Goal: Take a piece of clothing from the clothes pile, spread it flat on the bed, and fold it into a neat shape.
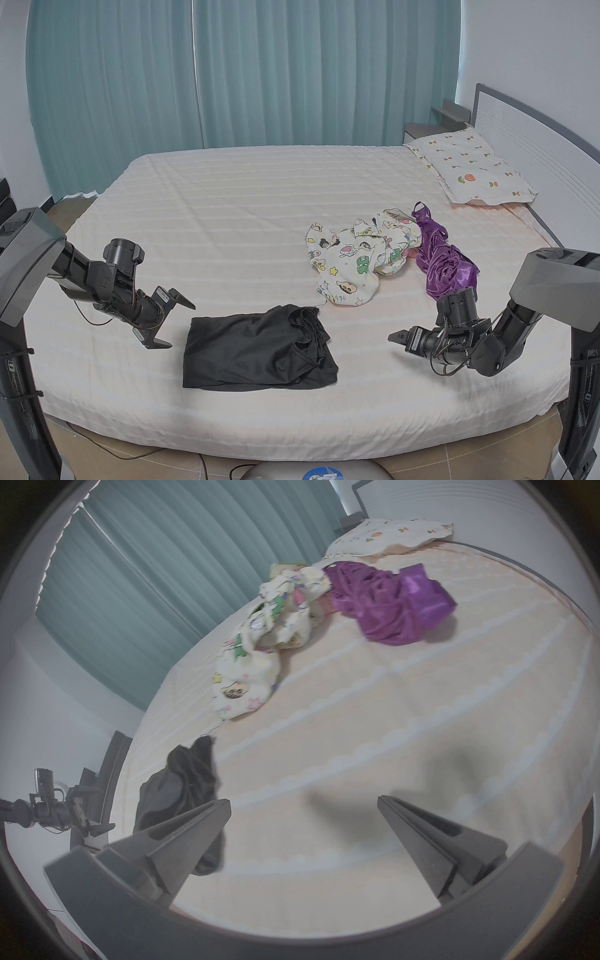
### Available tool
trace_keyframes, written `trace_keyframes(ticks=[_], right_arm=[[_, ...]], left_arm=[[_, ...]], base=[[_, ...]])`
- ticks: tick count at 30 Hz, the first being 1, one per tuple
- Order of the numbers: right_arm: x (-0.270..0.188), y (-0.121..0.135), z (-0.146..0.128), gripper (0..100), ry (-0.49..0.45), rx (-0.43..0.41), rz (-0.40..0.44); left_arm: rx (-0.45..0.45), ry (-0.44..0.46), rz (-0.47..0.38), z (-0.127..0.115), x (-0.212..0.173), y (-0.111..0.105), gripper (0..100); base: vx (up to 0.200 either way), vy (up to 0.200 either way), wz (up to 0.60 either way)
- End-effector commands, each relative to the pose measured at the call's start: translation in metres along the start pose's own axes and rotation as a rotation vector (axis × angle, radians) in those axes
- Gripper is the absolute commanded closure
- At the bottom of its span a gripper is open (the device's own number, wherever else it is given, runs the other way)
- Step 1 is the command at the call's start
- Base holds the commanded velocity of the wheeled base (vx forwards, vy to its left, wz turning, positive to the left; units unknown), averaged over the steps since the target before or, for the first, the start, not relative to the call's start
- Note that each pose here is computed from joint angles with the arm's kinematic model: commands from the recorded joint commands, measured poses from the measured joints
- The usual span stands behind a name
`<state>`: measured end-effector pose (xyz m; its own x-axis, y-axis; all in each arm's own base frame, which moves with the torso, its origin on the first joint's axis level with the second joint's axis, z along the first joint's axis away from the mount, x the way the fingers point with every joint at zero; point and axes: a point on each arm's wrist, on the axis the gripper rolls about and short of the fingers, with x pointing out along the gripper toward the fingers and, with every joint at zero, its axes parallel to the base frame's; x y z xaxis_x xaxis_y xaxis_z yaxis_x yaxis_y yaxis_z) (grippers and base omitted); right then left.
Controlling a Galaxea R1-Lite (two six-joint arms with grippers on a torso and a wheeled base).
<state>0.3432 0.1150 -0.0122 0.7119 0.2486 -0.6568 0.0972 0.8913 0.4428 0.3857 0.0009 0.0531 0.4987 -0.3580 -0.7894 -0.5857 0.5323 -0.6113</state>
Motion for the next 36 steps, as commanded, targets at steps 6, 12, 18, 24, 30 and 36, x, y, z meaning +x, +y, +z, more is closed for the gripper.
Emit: trace_keyframes(ticks=[6, 12, 18, 24, 30, 36], right_arm=[[0.001, 0.017, -0.006, 0, -0.033, -0.026, 0.062], [0.008, 0.028, -0.017, 0, -0.027, -0.054, 0.079], [0.011, 0.033, -0.019, 0, -0.084, -0.069, 0.099], [0.017, 0.034, -0.024, 0, -0.084, -0.095, 0.104], [0.02, 0.027, -0.021, 100, -0.085, -0.099, 0.076], [0.013, 0.018, -0.028, 100, -0.053, -0.137, 0.047]], left_arm=[[0.01, -0.029, -0.029, 0.006, 0.003, 0.002, 0], [0.012, -0.032, -0.012, 0.005, 0.008, 0.003, 0], [0.016, -0.04, -0.017, 0.005, 0.009, 0.003, 0], [0.018, -0.04, -0.017, 0.005, 0.009, 0.003, 0], [0.016, -0.039, -0.018, 0.005, 0.009, 0.003, 0], [0.018, -0.04, -0.017, 0.005, 0.009, 0.003, 0]], base=[[0.0, 0.2, 0.0], [0.0, 0.2, 0.0], [0.0, 0.033, 0.0], [0.0, 0.0, 0.0], [0.0, 0.0, 0.0], [0.0, 0.0, 0.0]])
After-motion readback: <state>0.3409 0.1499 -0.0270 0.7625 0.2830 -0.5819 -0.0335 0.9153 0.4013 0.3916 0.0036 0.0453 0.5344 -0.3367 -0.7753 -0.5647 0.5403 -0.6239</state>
